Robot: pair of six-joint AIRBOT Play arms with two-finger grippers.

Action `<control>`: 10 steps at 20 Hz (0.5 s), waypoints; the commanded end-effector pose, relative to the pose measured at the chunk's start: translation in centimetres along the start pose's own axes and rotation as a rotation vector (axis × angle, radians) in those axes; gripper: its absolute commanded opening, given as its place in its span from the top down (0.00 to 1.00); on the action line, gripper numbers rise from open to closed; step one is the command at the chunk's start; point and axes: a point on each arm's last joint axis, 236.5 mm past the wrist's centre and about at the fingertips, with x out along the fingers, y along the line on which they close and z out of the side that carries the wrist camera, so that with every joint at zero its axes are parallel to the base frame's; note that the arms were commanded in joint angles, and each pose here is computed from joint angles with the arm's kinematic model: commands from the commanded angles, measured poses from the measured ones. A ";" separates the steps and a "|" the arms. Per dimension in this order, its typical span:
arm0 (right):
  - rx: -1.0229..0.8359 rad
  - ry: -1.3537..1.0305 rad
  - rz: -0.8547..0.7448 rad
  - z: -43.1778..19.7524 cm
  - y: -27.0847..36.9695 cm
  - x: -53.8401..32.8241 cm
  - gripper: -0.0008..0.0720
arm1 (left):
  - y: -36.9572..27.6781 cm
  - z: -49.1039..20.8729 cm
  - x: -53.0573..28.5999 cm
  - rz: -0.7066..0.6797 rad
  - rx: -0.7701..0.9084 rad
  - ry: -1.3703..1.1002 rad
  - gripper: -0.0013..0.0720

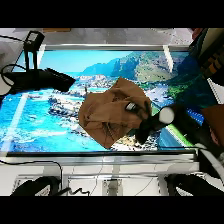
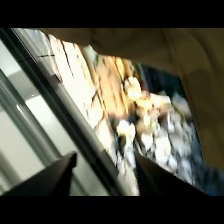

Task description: Fold the clothes and pants, and hang the long-sleeved shirts on hangers.

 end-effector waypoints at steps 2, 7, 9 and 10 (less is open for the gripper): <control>-0.320 -0.135 -0.103 3.5 0.8 5.3 0.35 | 2.0 -1.1 -0.1 0.077 0.050 0.046 0.11; -0.360 -0.120 -0.114 4.2 0.2 9.6 0.17 | 2.8 -1.4 -0.2 0.111 0.074 0.060 0.11; -0.352 -0.148 -0.135 5.0 -0.3 10.2 0.17 | 2.8 -1.3 -0.2 0.111 0.074 0.060 0.11; -0.351 -0.168 -0.150 5.6 -0.6 10.2 0.17 | 2.8 -1.3 -0.2 0.111 0.074 0.060 0.11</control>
